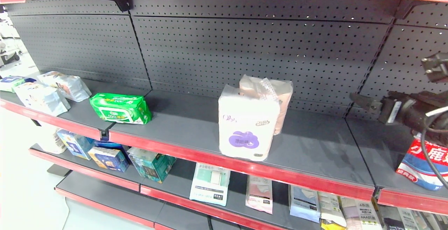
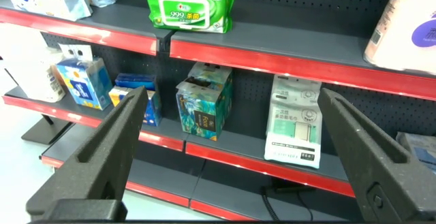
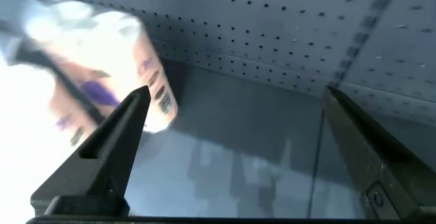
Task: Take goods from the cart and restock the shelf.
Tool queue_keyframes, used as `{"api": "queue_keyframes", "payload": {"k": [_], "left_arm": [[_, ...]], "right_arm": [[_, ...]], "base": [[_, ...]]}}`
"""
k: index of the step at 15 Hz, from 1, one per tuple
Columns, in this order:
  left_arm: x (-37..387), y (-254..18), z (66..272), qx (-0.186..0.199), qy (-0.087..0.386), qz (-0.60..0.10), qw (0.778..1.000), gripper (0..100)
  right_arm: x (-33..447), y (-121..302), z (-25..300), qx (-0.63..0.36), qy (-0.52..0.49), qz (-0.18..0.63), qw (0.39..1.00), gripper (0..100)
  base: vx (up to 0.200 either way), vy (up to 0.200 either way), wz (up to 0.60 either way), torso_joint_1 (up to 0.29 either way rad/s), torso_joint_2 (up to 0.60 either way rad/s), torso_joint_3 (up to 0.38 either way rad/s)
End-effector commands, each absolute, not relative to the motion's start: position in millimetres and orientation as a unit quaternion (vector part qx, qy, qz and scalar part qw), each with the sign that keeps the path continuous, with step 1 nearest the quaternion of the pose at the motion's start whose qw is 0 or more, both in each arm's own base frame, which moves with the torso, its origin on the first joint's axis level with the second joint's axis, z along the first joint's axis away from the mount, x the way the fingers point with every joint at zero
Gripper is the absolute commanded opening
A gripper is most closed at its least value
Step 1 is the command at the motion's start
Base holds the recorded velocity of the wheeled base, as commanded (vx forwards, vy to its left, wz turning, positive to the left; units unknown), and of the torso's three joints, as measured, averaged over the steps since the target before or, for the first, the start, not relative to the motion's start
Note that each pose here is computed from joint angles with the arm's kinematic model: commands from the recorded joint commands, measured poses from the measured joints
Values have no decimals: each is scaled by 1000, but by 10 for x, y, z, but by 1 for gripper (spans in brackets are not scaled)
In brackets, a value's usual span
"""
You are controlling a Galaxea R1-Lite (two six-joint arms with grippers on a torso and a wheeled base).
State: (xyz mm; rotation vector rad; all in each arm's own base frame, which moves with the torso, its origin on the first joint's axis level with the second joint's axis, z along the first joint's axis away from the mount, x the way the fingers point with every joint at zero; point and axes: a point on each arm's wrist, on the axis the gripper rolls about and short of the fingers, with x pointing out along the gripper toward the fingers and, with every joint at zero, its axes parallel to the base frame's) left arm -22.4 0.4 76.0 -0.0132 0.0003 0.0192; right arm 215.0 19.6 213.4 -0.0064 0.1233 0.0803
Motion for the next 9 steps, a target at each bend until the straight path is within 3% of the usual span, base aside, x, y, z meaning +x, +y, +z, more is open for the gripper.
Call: {"api": "queue_keyframes", "payload": {"k": [1,4,9], "left_arm": [[-226,4,760,-7,-1,10,1000,100],[-225,4,761,-7,0,10,1000,100],[-225,5,761,-7,0,9,1000,100]], "right_arm": [[1187,34,1955,-21,25,4,999,100],[530,-12,1555,-24,27,-2,999,100],[-111,8,1101,-27,22,-22,999,100]], "base": [[0,0,0,0,0,0],[0,0,0,0,0,0],[0,0,0,0,0,0]]}}
